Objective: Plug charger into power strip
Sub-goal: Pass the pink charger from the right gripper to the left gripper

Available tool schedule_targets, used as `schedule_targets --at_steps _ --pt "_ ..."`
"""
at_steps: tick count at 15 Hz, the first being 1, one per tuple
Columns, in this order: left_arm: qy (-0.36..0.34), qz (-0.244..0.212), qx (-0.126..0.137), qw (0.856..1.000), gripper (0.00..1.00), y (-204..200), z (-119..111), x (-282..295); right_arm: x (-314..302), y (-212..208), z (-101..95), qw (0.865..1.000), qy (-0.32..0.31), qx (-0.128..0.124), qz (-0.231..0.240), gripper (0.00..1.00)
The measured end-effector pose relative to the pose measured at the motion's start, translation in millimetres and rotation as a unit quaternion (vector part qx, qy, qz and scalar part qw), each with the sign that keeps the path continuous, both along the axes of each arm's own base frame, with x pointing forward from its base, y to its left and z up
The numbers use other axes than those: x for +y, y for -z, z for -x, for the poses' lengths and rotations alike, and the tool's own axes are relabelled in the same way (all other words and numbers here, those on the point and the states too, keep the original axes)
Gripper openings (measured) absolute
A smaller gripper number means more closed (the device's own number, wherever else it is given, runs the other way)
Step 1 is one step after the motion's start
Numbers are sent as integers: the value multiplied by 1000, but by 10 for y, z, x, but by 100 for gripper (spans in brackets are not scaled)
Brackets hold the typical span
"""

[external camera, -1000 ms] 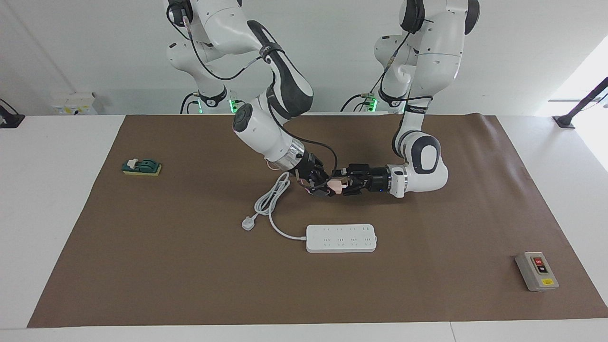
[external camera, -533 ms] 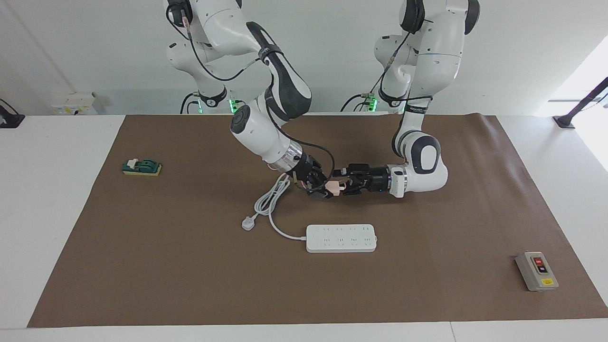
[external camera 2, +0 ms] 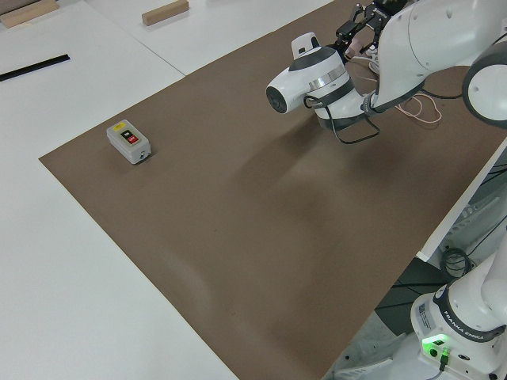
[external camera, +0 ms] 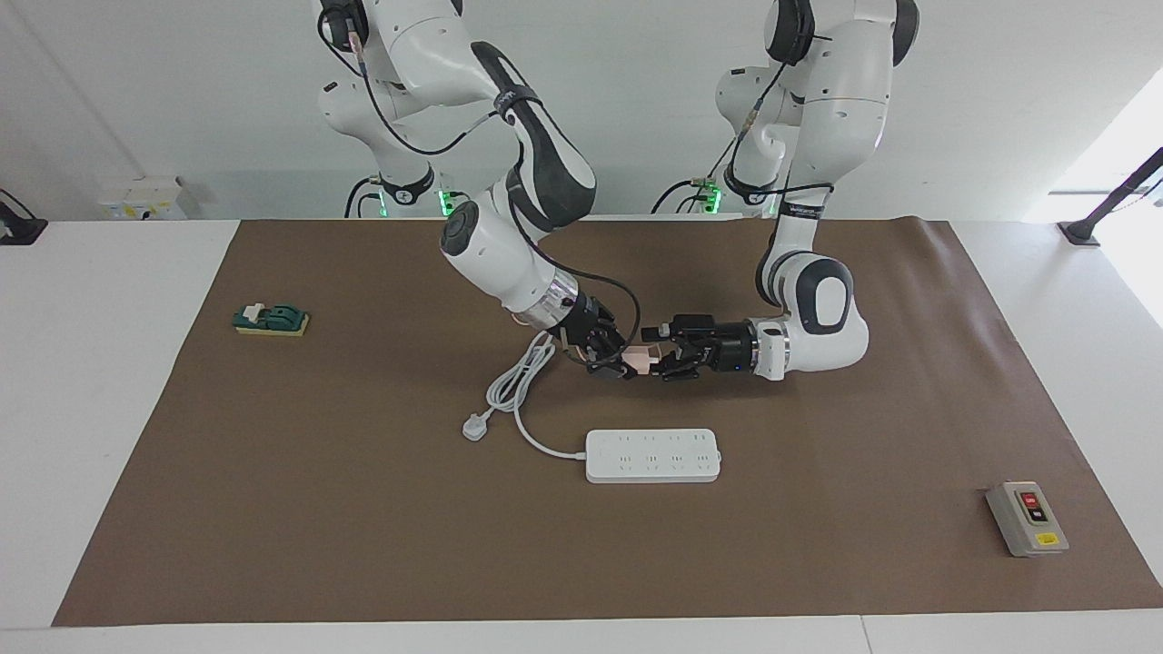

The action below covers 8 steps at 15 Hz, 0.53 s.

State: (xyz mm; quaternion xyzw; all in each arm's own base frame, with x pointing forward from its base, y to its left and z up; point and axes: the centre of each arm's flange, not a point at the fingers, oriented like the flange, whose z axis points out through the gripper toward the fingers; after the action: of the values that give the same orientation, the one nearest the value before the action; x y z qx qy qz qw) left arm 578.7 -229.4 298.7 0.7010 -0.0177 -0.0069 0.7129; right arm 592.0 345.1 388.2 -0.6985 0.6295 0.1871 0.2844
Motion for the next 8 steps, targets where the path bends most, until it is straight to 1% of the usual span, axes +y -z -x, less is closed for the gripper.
schedule_targets --at_steps 4,8 --pt "0 1 -5 1000 99 -12 -61 -13 0 1 1 1000 0 1 0 50" --pt "0 0 -5 1000 98 4 -66 -12 8 -11 2 1000 -3 2 -1 50"
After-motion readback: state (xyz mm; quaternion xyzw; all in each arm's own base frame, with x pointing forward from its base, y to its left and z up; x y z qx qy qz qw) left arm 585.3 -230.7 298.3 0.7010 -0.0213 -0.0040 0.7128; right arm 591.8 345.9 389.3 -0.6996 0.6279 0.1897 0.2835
